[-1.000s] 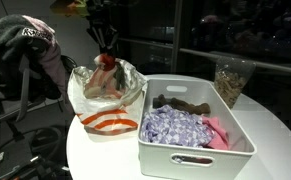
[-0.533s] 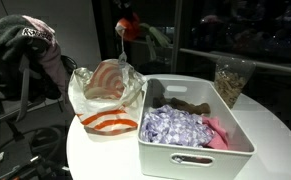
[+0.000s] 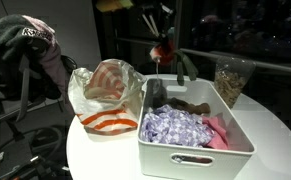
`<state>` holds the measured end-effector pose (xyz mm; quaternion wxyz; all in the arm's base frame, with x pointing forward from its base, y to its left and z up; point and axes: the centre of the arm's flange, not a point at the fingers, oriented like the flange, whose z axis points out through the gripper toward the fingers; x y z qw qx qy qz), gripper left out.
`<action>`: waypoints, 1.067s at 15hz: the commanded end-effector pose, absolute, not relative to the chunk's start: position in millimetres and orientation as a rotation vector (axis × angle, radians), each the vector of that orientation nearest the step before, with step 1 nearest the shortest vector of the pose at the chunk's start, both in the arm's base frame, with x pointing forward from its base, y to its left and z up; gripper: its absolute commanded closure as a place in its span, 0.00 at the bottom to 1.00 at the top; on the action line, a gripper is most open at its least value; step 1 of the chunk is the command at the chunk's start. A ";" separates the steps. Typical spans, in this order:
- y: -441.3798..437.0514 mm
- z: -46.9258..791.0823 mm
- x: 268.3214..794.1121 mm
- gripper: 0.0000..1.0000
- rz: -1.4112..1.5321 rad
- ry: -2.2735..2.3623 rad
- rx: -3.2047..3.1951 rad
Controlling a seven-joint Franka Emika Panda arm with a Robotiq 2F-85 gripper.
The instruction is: Remove the items from the plastic bag and put them inside the white basket
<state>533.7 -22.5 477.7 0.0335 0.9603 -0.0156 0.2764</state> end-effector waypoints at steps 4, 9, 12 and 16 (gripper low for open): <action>-47.1 393.2 581.0 0.71 0.767 -0.084 3.016; -35.0 395.5 558.6 0.34 0.740 0.021 3.061; -20.3 404.2 542.4 0.12 0.710 0.066 3.060; -3.1 404.9 518.1 0.00 0.601 0.077 3.094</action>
